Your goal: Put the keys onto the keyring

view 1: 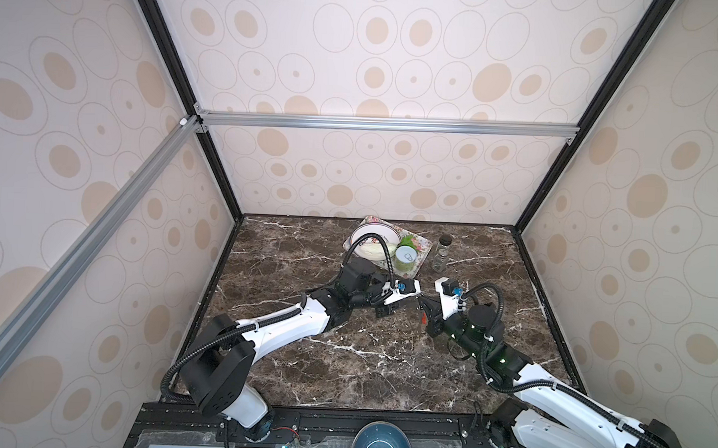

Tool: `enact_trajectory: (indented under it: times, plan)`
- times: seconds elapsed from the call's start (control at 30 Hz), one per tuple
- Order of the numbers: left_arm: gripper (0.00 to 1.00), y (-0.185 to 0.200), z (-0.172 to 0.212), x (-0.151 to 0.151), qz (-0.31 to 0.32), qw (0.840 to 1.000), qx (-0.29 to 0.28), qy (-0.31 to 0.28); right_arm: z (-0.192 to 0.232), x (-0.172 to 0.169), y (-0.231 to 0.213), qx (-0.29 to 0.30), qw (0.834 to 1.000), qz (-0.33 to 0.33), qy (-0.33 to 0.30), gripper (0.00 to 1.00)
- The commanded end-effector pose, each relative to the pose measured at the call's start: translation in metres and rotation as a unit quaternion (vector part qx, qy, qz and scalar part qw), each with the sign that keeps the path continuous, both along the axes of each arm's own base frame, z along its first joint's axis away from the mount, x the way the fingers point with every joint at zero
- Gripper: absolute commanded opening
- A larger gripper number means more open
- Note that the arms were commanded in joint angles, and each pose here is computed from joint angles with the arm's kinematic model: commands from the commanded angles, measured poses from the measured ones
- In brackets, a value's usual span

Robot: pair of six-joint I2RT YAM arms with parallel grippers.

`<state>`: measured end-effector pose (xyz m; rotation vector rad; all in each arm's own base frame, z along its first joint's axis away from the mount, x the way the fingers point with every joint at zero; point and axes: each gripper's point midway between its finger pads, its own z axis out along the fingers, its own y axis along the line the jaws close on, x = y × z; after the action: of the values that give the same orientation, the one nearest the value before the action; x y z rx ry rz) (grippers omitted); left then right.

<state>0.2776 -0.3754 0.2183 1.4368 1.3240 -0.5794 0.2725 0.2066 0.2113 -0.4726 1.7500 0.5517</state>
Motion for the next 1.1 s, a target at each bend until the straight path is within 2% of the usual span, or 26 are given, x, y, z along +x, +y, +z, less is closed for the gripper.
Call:
enact_trajectory:
  times: [0.0,0.43,0.77,1.07]
  plan:
    - [0.31,-0.007,0.013,0.002,-0.006,1.000,-0.004,-0.021,0.022,0.001,0.004,0.015,0.999,0.003,-0.029,0.00]
    - [0.35,-0.011,0.019,-0.013,-0.046,0.999,-0.023,-0.012,0.023,0.001,0.009,0.016,0.999,0.010,-0.030,0.00]
    - [0.30,-0.014,0.008,0.002,-0.017,1.000,-0.004,-0.007,0.027,-0.003,0.012,0.019,0.999,0.016,-0.035,0.00]
    - [0.08,-0.010,0.010,0.014,0.017,1.000,-0.003,-0.017,0.028,-0.003,0.015,0.019,0.999,0.022,-0.037,0.00]
